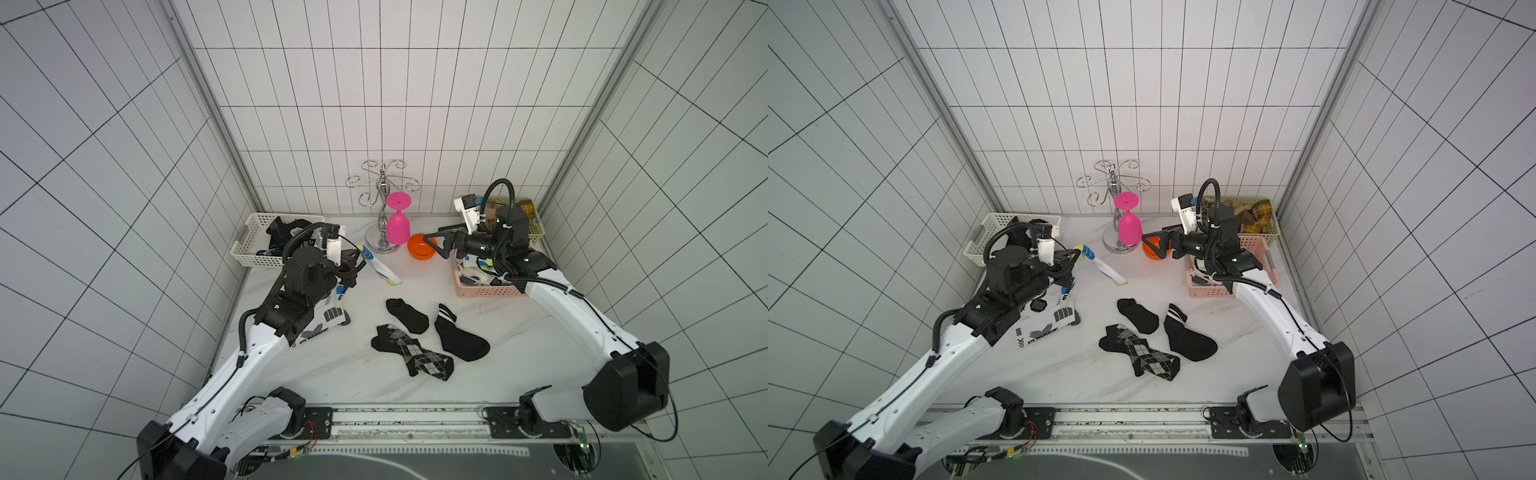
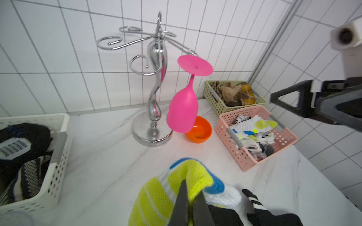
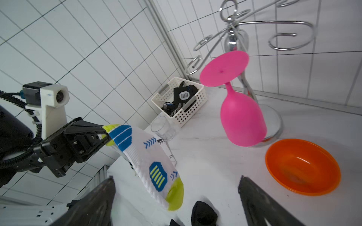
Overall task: Sort the socks into the basket by color
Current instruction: Pick up the sock at the center of the board.
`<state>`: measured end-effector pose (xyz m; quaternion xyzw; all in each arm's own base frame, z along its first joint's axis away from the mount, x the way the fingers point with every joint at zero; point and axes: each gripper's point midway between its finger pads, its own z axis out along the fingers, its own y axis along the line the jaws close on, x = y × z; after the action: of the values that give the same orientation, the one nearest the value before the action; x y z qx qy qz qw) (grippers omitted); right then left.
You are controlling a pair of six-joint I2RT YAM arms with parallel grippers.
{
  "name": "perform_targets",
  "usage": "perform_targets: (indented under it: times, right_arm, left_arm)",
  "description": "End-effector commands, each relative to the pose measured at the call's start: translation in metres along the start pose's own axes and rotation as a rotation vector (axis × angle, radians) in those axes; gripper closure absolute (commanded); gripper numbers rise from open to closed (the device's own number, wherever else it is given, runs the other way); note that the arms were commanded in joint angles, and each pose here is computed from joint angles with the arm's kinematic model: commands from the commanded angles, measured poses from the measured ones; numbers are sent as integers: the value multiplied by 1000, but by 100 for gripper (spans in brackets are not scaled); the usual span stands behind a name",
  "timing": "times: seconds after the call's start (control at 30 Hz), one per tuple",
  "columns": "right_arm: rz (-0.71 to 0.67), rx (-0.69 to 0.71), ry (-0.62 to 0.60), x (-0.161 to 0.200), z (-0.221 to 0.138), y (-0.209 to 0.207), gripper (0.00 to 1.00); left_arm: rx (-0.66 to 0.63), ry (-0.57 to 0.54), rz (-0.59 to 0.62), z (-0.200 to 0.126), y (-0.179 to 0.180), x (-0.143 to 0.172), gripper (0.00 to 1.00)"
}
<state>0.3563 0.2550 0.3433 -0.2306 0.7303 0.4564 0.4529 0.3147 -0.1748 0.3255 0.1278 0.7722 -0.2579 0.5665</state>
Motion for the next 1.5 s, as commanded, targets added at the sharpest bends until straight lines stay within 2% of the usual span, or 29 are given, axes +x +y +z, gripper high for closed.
perform_targets:
  times: [0.0,0.17,0.3,0.67,0.93,0.97,1.0,1.03,1.1,1.2,1.23,1.37,1.43,1.47]
  right_arm:
    - [-53,-187,-15,-9,6,38,1]
    - [-72,-327,33,0,17,73,1]
    - [-98,-361,36,5,23,89,1]
    - [-134,-504,-17,-6,27,131,1]
    - [-145,-578,-54,-15,24,150,1]
    - [-141,-591,-56,-14,23,152,3]
    - [-137,-603,-59,-14,22,153,10]
    - [-137,-615,-61,-14,20,155,21]
    - [-126,-626,-65,-13,20,155,57]
    - [-119,-620,-65,-13,20,154,94]
    - [-121,-620,-67,-14,19,155,100]
    - [-117,-617,-60,-14,17,154,100]
    - [-108,-599,-55,-14,17,148,100]
    - [-101,-586,-56,-14,17,145,100]
  left_arm:
    - [186,-90,36,-14,-38,-26,100]
    - [342,-159,25,-27,-66,-44,100]
    - [455,-207,-3,-37,-85,-60,100]
    - [737,-236,-107,-49,-130,-78,100]
    - [828,-222,-158,-49,-146,-78,100]
    - [831,-223,-159,-48,-147,-78,100]
    - [833,-222,-161,-48,-148,-77,100]
    - [833,-225,-161,-48,-148,-78,100]
    - [832,-227,-164,-48,-148,-79,100]
    - [827,-220,-172,-44,-147,-76,100]
    - [825,-218,-175,-44,-147,-76,100]
    - [803,-206,-185,-40,-143,-71,100]
    - [783,-204,-189,-38,-141,-70,86]
    - [768,-204,-187,-37,-139,-69,71]
